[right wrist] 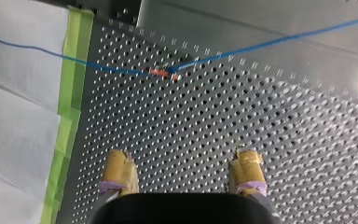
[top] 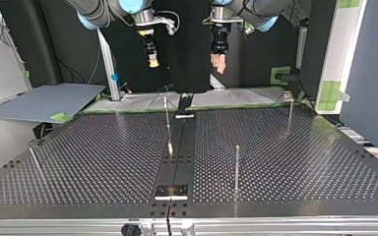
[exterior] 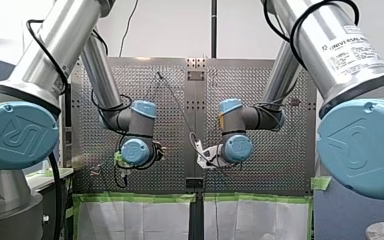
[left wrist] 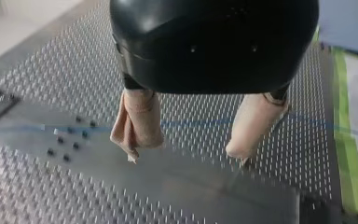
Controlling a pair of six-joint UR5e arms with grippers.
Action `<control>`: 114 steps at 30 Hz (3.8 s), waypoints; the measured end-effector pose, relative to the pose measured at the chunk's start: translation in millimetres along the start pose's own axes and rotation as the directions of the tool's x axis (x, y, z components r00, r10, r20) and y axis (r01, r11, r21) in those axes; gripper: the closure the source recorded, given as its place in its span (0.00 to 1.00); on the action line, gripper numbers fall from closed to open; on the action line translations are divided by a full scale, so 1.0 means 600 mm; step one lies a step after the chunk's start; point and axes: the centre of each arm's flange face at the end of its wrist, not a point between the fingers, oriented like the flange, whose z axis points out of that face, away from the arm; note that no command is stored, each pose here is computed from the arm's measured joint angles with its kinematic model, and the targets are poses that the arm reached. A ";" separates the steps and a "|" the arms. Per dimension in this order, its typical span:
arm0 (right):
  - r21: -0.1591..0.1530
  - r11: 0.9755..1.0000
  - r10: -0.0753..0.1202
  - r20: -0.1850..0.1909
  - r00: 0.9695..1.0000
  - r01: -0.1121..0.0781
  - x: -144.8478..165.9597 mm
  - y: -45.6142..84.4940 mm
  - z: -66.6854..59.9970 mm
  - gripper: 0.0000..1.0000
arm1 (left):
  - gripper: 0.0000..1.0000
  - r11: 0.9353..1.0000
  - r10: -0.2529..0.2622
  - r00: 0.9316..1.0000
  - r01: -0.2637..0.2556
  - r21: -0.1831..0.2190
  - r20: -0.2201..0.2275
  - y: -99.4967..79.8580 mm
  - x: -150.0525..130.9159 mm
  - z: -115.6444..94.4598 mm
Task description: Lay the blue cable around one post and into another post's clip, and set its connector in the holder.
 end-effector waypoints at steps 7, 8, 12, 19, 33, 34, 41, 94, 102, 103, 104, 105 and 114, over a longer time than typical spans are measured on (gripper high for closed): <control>-0.017 0.999 0.039 -0.049 0.998 -0.040 -0.002 0.041 0.032 0.00 | 0.00 0.994 -0.040 0.999 0.040 -0.097 0.003 0.026 -0.005 0.002; -0.019 0.999 0.045 -0.061 0.997 -0.047 -0.001 0.050 0.038 0.00 | 0.00 0.993 -0.050 0.999 0.051 -0.109 0.009 0.028 -0.005 0.002; -0.019 0.998 0.056 -0.099 0.993 -0.059 0.003 0.073 0.056 0.00 | 0.00 0.989 -0.066 0.998 0.068 -0.133 0.021 0.033 -0.007 0.001; -0.014 0.998 0.057 -0.121 0.991 -0.059 0.006 0.079 0.062 0.00 | 0.00 0.988 -0.066 0.998 0.069 -0.138 0.025 0.034 -0.008 0.002; -0.013 0.998 0.057 -0.123 0.991 -0.059 0.006 0.079 0.062 0.00 | 0.00 0.988 -0.065 0.998 0.068 -0.138 0.025 0.034 -0.008 0.002; -0.013 0.998 0.057 -0.123 0.991 -0.059 0.006 0.079 0.062 0.00 | 0.00 0.988 -0.066 0.998 0.068 -0.138 0.025 0.034 -0.008 0.002; -0.013 0.998 0.057 -0.123 0.991 -0.059 0.006 0.079 0.062 0.00 | 0.00 0.988 -0.066 0.998 0.068 -0.138 0.025 0.034 -0.008 0.002; -0.013 0.998 0.057 -0.123 0.991 -0.059 0.006 0.079 0.062 0.00 | 0.00 0.988 -0.065 0.998 0.068 -0.138 0.025 0.034 -0.008 0.002; -0.013 0.998 0.057 -0.123 0.991 -0.059 0.006 0.079 0.062 0.00 | 0.00 0.988 -0.066 0.998 0.068 -0.138 0.025 0.034 -0.008 0.002; -0.013 0.998 0.057 -0.123 0.991 -0.059 0.006 0.079 0.062 0.00 | 0.00 0.988 -0.065 0.998 0.068 -0.138 0.025 0.034 -0.008 0.002; -0.013 0.998 0.057 -0.123 0.991 -0.059 0.006 0.079 0.062 0.00 | 0.00 0.988 -0.065 0.998 0.068 -0.138 0.025 0.034 -0.008 0.002; -0.013 0.998 0.057 -0.123 0.991 -0.059 0.006 0.079 0.062 0.00 | 0.00 0.988 -0.065 0.998 0.068 -0.138 0.025 0.034 -0.008 0.002; -0.013 0.998 0.057 -0.123 0.991 -0.059 0.006 0.079 0.062 0.00 | 0.00 0.988 -0.065 0.998 0.068 -0.138 0.025 0.034 -0.008 0.002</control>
